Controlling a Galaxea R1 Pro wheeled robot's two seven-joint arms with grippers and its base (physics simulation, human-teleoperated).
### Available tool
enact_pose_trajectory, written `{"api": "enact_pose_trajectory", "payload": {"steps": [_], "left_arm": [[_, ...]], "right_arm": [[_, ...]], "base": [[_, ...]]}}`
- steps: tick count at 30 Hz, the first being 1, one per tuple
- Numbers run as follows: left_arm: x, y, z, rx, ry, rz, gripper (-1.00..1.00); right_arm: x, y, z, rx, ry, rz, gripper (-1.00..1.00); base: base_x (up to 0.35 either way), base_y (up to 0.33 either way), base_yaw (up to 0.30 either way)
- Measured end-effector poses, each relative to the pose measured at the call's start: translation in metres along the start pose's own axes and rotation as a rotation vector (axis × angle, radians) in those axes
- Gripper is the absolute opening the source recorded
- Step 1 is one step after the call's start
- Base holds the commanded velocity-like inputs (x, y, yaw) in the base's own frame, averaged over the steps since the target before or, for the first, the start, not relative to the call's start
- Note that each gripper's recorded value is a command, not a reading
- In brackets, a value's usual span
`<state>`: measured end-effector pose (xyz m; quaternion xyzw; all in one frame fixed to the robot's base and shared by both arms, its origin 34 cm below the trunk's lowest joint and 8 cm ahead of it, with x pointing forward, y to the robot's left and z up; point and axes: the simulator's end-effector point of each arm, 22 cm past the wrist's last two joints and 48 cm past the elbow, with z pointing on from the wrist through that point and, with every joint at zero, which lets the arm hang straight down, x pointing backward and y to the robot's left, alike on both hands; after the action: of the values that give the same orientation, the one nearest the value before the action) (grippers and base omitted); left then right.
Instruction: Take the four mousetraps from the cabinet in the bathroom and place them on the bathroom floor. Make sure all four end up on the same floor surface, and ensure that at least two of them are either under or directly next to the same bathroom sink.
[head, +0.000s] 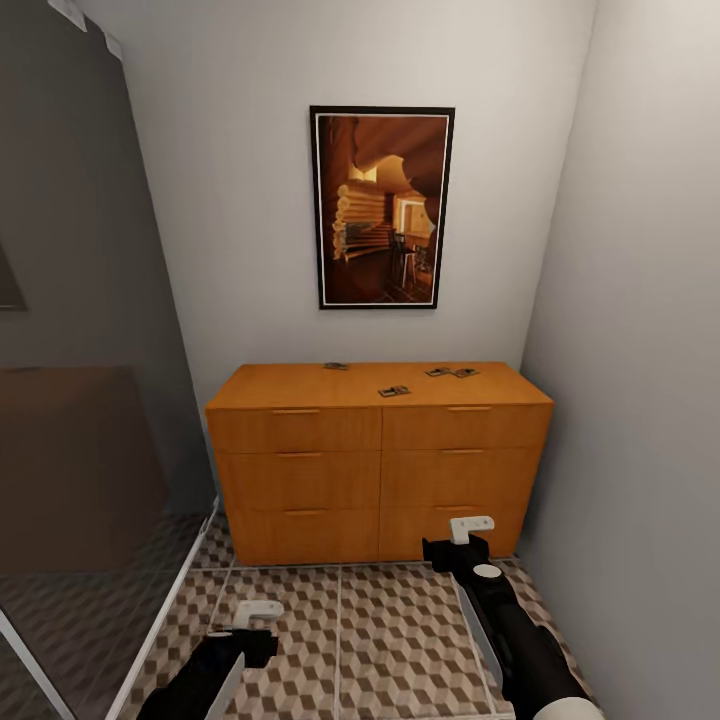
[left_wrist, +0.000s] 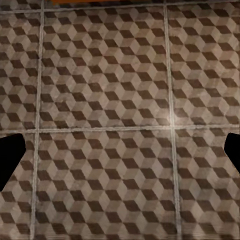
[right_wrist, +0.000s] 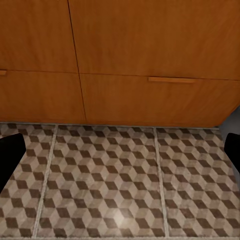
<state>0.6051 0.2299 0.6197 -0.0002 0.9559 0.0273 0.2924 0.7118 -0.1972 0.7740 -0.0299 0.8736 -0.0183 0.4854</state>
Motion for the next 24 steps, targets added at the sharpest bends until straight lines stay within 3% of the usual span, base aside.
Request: {"api": "enact_pose_trajectory", "payload": {"steps": [4, 9, 14, 24], "left_arm": [[0.043, 0.001, 0.012, -0.003, 0.038, 0.005, 1.00], [0.095, 0.002, 0.022, -0.006, 0.039, 0.007, 1.00], [0.160, 0.012, 0.020, -0.019, 0.084, 0.017, 1.00], [0.190, 0.045, 0.016, -0.059, 0.112, 0.026, 1.00]], "right_arm": [[0.000, 0.000, 0.000, 0.000, 0.000, 0.001, 1.00], [-0.009, -0.002, -0.002, 0.005, -0.017, 0.003, 1.00], [-0.063, -0.010, -0.018, 0.021, -0.120, 0.014, 1.00], [-0.153, -0.027, -0.063, 0.050, -0.177, 0.026, 1.00]], "base": [[0.000, 0.000, 0.000], [0.000, 0.000, 0.000], [0.000, 0.000, 0.000], [0.000, 0.000, 0.000]]}}
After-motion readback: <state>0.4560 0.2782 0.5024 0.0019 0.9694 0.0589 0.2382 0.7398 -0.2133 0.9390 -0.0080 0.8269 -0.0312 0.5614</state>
